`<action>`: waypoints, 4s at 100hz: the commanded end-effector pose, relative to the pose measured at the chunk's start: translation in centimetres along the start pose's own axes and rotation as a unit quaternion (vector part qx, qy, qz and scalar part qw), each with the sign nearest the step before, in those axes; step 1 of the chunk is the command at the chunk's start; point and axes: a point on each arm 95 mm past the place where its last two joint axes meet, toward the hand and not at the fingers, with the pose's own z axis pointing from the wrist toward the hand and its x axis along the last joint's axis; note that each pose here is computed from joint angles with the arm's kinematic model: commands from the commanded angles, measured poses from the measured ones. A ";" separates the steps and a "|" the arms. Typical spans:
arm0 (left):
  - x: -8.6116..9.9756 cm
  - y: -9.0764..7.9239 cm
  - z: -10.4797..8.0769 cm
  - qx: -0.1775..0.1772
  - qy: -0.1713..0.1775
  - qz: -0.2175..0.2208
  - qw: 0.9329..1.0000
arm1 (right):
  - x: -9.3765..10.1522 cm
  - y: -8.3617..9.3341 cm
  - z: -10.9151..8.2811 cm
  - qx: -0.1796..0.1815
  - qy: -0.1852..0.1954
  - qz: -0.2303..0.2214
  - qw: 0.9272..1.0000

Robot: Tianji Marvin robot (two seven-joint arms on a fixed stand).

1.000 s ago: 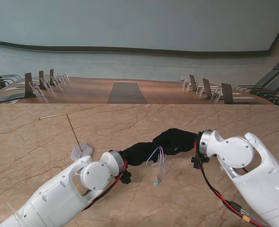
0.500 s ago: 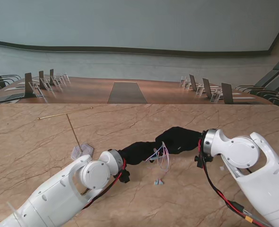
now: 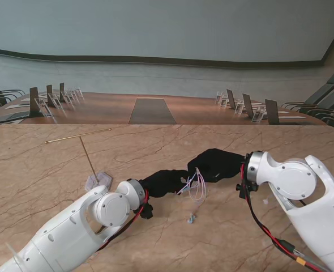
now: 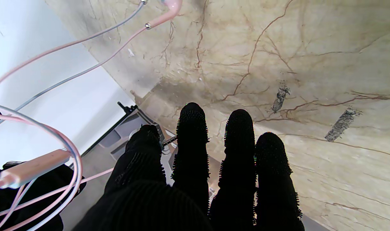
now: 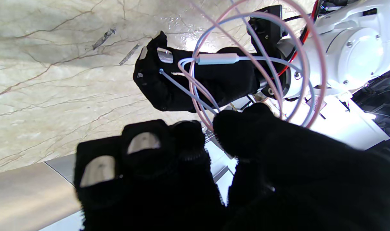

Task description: Take the wired earphone off the rack, coil the cable and place them on the table

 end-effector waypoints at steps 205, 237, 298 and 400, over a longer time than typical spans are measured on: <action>0.5 1.2 -1.3 -0.009 0.017 -0.018 1.000 | 1.0 0.9 0.1 0.001 0.004 -0.002 1.000; 1.7 1.3 -0.7 -0.005 0.039 -0.036 0.999 | 1.0 0.7 0.7 0.007 0.004 0.006 1.000; 2.5 0.7 -0.1 0.020 0.055 -0.040 0.997 | 1.1 0.1 0.8 0.013 0.003 0.015 1.000; 1.0 0.4 -0.4 0.002 0.024 -0.016 1.000 | 1.4 1.2 -0.1 -0.001 0.019 -0.006 1.000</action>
